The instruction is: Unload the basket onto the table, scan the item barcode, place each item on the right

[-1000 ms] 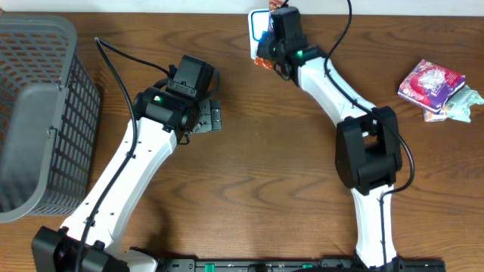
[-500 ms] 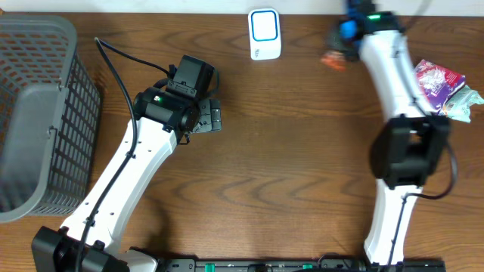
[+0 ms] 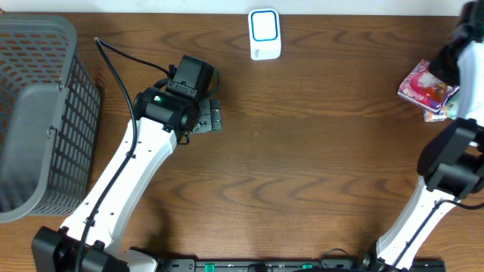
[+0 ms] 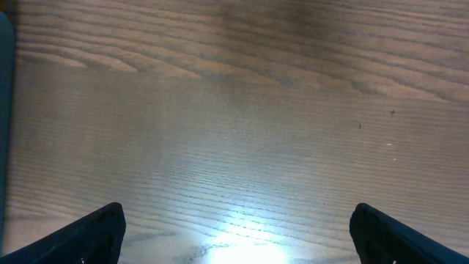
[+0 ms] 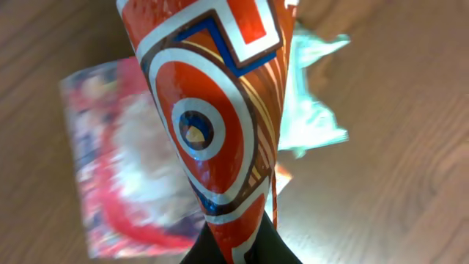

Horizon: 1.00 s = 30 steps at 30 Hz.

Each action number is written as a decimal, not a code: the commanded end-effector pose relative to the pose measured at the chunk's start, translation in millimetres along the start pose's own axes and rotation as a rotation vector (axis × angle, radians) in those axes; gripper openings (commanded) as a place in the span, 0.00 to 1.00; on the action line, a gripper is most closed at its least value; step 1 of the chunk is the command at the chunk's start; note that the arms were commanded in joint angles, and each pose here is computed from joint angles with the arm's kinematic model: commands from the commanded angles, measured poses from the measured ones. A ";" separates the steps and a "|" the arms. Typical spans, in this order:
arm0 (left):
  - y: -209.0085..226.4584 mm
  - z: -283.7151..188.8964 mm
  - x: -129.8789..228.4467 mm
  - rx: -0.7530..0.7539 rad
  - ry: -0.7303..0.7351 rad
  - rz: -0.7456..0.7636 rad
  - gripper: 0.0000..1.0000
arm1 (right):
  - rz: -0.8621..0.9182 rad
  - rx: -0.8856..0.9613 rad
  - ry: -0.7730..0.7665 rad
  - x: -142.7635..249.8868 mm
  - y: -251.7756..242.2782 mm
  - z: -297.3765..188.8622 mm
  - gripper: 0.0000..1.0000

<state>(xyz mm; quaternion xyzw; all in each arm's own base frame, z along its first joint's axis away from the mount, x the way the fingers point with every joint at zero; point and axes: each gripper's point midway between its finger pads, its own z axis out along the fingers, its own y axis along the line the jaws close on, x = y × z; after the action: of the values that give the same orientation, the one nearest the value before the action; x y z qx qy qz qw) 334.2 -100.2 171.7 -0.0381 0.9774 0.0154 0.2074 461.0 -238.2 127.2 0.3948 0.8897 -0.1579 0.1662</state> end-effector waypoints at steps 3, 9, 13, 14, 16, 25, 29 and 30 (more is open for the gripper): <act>4.9 -0.7 0.7 -0.020 -0.006 0.008 0.98 | 0.048 0.015 0.003 -7.0 -31.0 -4.9 0.11; 5.0 -0.7 0.7 -0.021 -0.007 0.009 0.98 | 0.064 0.028 0.048 0.2 -43.9 -2.1 0.22; 5.0 -0.7 0.7 -0.021 -0.007 0.008 0.98 | 0.054 0.004 0.098 11.6 -42.0 -7.0 0.33; 5.0 -0.7 0.7 -0.021 -0.007 0.009 0.98 | 0.052 -0.001 0.108 14.2 -42.5 -10.1 0.36; 4.9 -0.7 0.7 -0.020 -0.006 0.009 0.98 | 0.051 -0.016 0.122 18.2 -43.7 -20.6 0.99; 5.0 -0.7 0.7 -0.021 -0.007 0.008 0.98 | 0.059 -0.159 0.171 48.4 -56.9 -117.8 0.99; 5.0 -0.7 0.7 -0.021 -0.007 0.008 0.98 | 0.051 -0.194 0.157 70.5 -72.9 -173.7 0.99; 5.0 -0.7 0.7 -0.021 -0.007 0.009 0.98 | 0.041 -0.202 0.147 76.5 -75.3 -187.5 0.99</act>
<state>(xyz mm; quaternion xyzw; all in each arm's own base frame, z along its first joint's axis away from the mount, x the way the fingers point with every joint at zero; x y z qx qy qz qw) 334.3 -100.2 171.7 -0.0383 0.9773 0.0153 0.2076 338.2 -181.5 242.1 0.4168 0.9006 -0.0532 0.1110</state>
